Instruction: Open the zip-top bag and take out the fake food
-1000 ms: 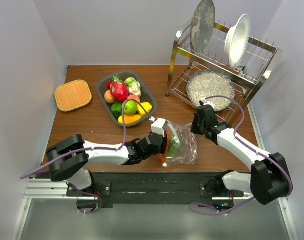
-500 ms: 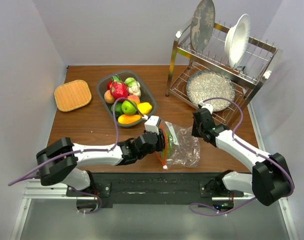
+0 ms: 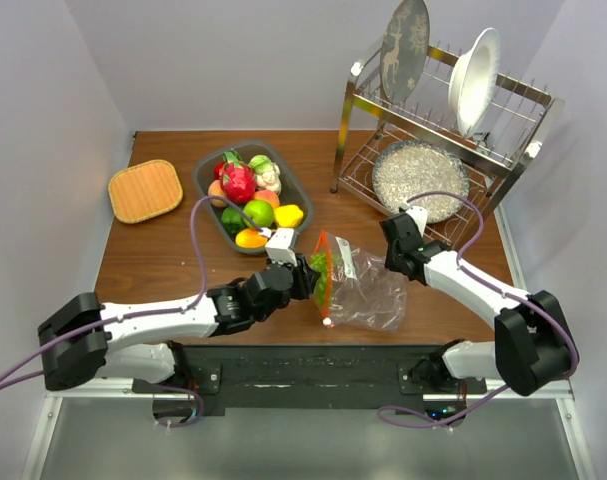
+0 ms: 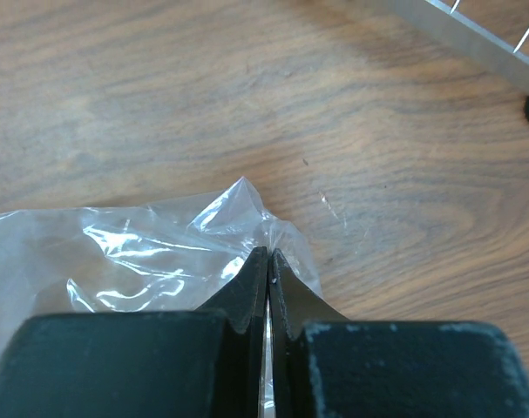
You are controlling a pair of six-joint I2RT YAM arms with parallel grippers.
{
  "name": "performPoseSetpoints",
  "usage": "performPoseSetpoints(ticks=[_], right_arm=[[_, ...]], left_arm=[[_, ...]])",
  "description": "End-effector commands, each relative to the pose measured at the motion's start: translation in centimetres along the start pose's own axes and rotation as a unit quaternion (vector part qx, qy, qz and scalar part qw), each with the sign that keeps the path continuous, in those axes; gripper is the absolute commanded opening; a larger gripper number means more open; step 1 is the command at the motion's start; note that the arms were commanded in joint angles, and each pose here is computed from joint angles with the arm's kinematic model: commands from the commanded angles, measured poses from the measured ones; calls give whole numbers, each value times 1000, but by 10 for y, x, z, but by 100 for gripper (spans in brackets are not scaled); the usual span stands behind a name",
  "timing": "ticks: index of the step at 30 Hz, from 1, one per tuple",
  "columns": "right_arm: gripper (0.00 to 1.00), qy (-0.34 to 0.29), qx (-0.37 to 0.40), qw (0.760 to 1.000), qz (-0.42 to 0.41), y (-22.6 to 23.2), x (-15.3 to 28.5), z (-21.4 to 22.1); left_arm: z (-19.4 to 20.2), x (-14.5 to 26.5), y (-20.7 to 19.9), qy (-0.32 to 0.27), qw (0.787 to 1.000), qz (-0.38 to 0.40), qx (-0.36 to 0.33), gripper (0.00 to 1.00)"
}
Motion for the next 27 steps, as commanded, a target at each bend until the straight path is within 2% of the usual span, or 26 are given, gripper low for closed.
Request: performPoseSetpoints(ticks=[1, 8, 14, 22, 27], right_arm=[[0, -31, -18, 999, 25, 1, 3, -19], [0, -20, -20, 999, 39, 2, -4, -20], [0, -6, -25, 999, 21, 7, -6, -15], [0, -1, -24, 1000, 11, 4, -2, -11], [0, 3, -20, 1000, 5, 6, -1, -10]], left_arm=[[-18, 9, 16, -40, 998, -35, 28, 34], [-34, 18, 28, -56, 996, -54, 35, 34], [-65, 22, 30, -99, 992, -69, 40, 34], [-124, -5, 66, -136, 982, -131, 19, 34], [-152, -40, 84, -137, 978, -160, 15, 34]])
Point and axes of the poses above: each gripper's point midway between its finger pads, its own x axis back along the fingers, its own y axis along the line the jaws close on, z = x × y, the point moved 6 cm from there along x, back along the fingers, and after that the axes turned 8 degrees about -x, right-handed, at the moved point
